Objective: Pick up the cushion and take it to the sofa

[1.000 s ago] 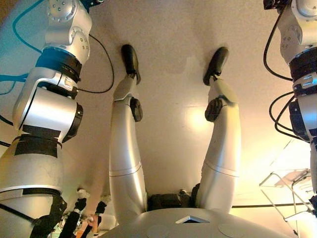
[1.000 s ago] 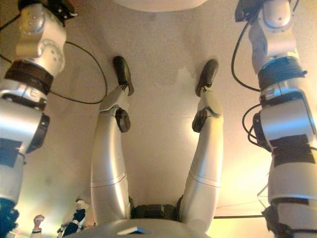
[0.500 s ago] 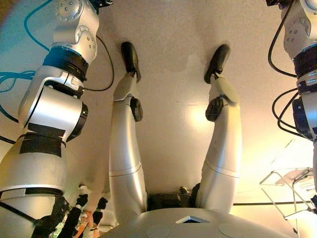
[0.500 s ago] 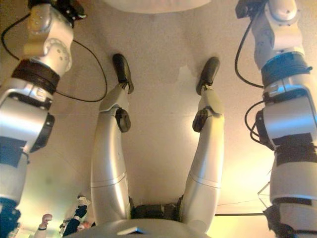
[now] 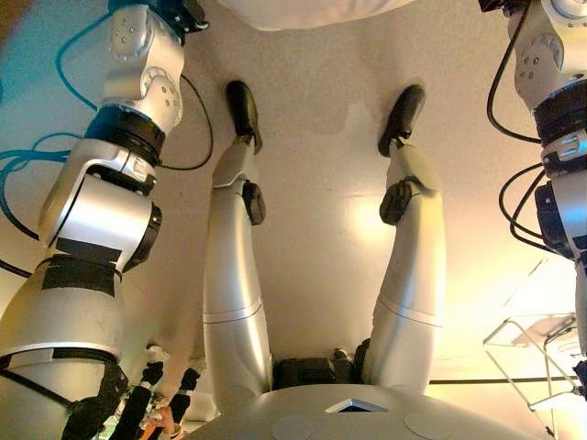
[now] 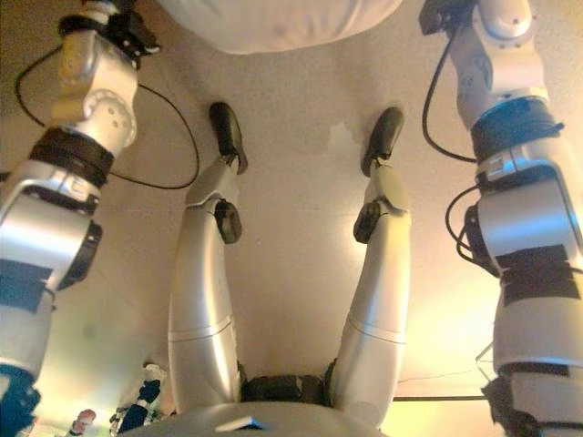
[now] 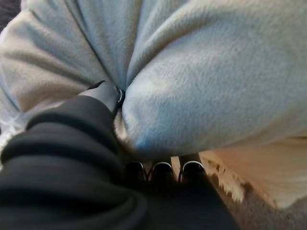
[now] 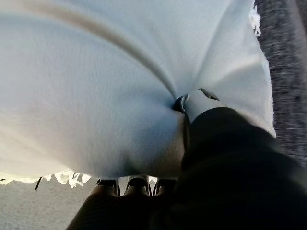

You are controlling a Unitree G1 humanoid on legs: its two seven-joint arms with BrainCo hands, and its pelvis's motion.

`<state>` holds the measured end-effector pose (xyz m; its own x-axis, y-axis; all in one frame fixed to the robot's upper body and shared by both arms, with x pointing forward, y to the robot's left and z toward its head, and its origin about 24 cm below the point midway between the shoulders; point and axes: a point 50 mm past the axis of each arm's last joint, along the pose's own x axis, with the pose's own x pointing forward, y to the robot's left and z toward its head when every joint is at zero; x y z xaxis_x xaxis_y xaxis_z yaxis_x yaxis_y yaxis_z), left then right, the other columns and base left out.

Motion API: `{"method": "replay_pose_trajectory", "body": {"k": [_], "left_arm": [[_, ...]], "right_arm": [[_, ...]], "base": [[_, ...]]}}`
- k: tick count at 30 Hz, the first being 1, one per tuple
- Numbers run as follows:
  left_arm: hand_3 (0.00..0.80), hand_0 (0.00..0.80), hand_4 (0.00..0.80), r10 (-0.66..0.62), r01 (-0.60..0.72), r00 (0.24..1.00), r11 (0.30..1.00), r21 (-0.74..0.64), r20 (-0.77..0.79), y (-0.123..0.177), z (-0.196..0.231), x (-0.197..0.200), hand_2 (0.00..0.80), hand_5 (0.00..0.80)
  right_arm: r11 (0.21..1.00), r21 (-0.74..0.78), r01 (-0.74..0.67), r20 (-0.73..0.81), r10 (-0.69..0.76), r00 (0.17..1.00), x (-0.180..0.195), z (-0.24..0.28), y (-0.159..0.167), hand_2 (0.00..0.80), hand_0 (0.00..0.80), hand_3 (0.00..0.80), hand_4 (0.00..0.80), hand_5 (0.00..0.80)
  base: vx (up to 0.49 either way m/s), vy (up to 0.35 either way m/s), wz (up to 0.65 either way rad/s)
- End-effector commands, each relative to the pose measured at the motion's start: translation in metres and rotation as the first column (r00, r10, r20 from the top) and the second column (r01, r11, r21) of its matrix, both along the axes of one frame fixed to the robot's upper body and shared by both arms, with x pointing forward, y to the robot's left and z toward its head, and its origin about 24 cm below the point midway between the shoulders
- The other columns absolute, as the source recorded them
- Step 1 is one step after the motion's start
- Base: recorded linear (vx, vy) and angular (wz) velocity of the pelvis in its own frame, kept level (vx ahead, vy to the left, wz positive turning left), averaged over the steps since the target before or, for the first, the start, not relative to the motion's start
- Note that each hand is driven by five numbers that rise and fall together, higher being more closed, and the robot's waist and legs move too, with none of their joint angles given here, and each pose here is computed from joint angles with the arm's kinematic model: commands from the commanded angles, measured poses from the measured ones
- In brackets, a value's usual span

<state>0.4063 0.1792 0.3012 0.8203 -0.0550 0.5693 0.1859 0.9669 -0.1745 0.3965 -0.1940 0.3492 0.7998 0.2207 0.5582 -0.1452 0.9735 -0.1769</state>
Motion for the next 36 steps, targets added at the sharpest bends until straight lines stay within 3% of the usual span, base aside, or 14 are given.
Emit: {"method": "replay_pose_trajectory", "body": {"k": [1,10,21,36], "left_arm": [[0.8,0.8,0.8,-0.277,0.277,0.915,0.96,0.046,0.294,-0.056,0.041,-0.029,0.8,0.8],[0.8,0.8,0.8,-0.278,0.3,0.902,0.954,-0.014,0.33,-0.063,-0.021,-0.048,0.8,0.8],[0.8,0.8,0.8,-0.274,0.285,0.944,0.958,-0.034,0.184,-0.055,-0.108,-0.09,0.8,0.8],[0.8,0.8,0.8,-0.287,0.298,0.953,0.945,-0.136,0.097,-0.038,-0.156,-0.131,0.8,0.8]], "right_arm": [[0.965,-0.132,-0.229,0.212,0.253,0.944,-0.026,0.031,0.062,0.8,0.8,0.8,0.8,0.8],[0.964,-0.063,-0.258,0.237,0.265,0.935,-0.042,-0.026,0.048,0.8,0.8,0.8,0.8,0.8],[0.954,0.07,-0.291,0.157,0.277,0.948,-0.084,-0.132,0.043,0.8,0.8,0.8,0.8,0.8],[0.942,0.175,-0.285,0.085,0.274,0.958,-0.127,-0.186,0.03,0.8,0.8,0.8,0.8,0.8]], "base": [[0.0,0.0,0.0],[-0.011,-0.048,0.01],[0.06,-0.055,0.05],[0.089,0.03,0.05]]}}
